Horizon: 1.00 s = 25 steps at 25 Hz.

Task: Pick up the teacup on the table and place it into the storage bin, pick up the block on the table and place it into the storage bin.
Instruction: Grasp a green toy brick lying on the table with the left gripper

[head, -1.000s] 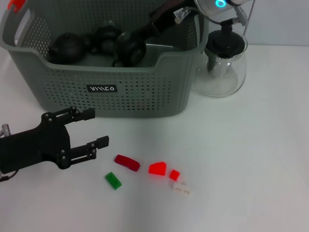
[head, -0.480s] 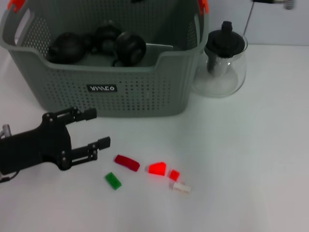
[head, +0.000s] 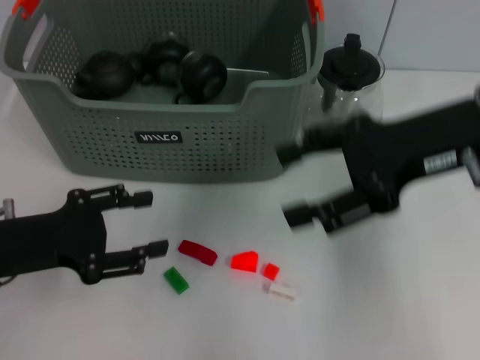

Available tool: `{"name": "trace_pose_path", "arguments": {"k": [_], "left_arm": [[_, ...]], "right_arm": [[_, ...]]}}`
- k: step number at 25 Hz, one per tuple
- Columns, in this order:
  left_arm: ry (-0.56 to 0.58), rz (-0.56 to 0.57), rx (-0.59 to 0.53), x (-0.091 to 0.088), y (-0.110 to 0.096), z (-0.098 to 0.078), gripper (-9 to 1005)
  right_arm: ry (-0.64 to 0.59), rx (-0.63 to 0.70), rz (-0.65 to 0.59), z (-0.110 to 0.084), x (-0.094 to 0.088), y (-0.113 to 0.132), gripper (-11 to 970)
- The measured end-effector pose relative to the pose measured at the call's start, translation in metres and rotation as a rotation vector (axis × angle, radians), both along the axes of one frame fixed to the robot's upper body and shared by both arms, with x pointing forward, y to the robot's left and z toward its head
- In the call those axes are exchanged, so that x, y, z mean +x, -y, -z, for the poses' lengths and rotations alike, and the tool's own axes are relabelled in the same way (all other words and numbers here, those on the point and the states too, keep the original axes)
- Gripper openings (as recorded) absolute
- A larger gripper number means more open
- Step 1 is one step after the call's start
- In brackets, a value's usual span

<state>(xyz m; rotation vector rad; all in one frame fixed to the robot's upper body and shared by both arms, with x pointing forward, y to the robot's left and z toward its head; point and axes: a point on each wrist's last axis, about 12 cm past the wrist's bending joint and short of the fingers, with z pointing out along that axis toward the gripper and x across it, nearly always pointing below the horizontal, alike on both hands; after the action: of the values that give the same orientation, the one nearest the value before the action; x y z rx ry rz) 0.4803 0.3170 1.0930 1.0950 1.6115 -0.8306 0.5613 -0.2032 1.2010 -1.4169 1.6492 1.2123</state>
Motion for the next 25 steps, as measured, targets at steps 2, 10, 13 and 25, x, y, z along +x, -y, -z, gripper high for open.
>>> {"name": "trace_pose_path", "arguments": {"k": [2, 10, 13, 25], "left_arm": [[-0.040, 0.025, 0.055, 0.004, 0.002, -0.007, 686], [-0.264, 0.059, 0.400, 0.037, 0.046, -0.042, 686], [-0.343, 0.034, 0.541, 0.047, 0.067, -0.044, 685], [-0.485, -0.107, 0.835, 0.060, 0.130, -0.038, 685]], "right_arm": [[-0.061, -0.060, 0.014, 0.016, -0.004, 0.006, 923], [-0.153, -0.229, 0.090, 0.051, -0.007, 0.019, 922], [-0.153, -0.225, 0.114, 0.054, -0.005, 0.025, 922], [-0.149, -0.217, 0.151, 0.060, -0.001, 0.034, 923]]}}
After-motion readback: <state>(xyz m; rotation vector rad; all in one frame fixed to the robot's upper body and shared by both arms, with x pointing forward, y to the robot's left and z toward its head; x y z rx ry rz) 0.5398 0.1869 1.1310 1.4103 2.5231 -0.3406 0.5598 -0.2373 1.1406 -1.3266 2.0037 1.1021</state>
